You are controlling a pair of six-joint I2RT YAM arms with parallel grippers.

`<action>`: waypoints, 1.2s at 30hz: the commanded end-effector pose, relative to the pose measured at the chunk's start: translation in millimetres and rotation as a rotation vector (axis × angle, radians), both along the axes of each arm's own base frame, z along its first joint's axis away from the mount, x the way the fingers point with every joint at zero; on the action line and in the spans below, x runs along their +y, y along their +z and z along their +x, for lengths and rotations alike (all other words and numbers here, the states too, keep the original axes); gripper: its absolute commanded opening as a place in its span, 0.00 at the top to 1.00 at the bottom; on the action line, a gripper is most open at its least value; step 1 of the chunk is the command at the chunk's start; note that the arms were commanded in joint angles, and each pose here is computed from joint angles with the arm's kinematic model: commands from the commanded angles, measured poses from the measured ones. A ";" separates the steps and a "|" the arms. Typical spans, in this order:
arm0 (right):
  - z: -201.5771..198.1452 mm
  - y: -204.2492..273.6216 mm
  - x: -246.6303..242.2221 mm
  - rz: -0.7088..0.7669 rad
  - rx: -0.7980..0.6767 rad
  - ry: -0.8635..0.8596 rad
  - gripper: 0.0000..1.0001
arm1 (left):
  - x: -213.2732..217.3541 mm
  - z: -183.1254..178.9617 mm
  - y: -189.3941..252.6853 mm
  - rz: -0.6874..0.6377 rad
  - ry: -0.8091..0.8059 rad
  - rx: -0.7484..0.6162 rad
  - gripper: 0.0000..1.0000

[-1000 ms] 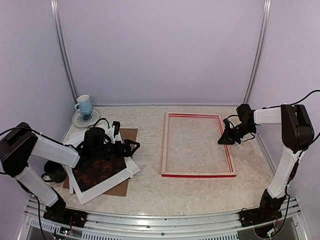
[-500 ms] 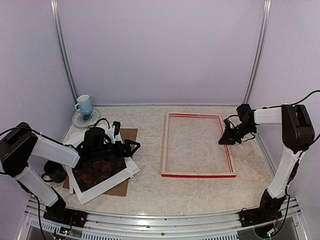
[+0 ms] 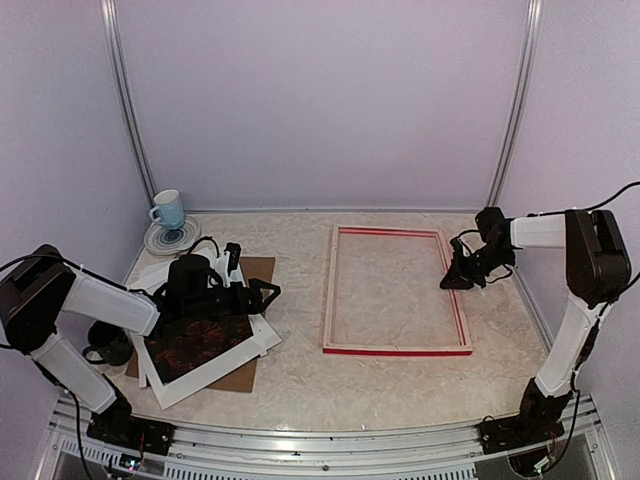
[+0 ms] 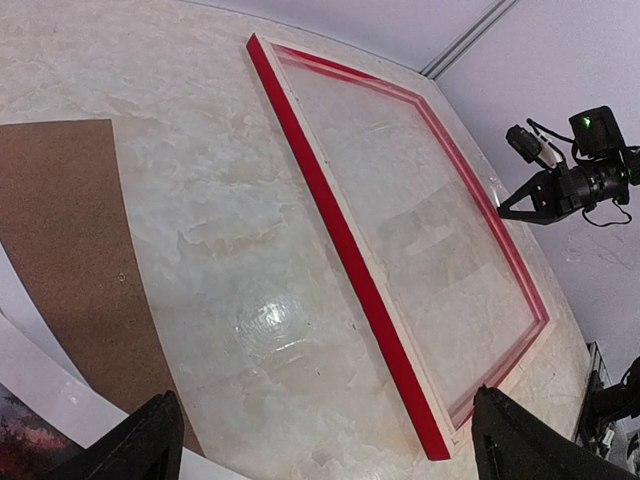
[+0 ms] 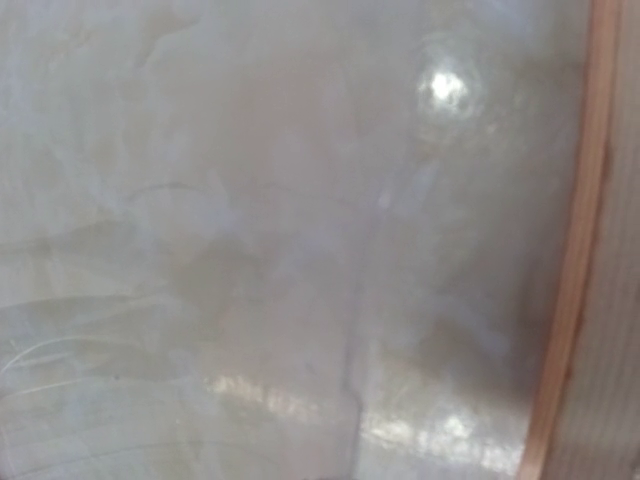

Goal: Put the photo into the frame
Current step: Place the glass panel at the frame body.

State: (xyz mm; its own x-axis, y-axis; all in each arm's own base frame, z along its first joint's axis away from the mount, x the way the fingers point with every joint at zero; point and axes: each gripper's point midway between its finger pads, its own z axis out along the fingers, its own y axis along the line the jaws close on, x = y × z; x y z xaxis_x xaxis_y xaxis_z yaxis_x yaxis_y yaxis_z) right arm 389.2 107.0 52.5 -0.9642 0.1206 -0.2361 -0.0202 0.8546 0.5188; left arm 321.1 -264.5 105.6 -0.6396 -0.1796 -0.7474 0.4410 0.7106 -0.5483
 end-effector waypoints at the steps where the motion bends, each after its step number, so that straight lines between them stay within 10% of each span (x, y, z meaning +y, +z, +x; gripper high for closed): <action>1: 3.1 3.9 -16.3 -0.050 -0.015 -0.031 0.96 | -1.7 5.8 10.8 -0.022 0.000 -0.027 0.01; 36: 1.0 -3.2 -18.6 -0.058 -0.004 -0.030 0.93 | -1.7 5.5 9.3 -0.022 -0.003 -0.022 0.01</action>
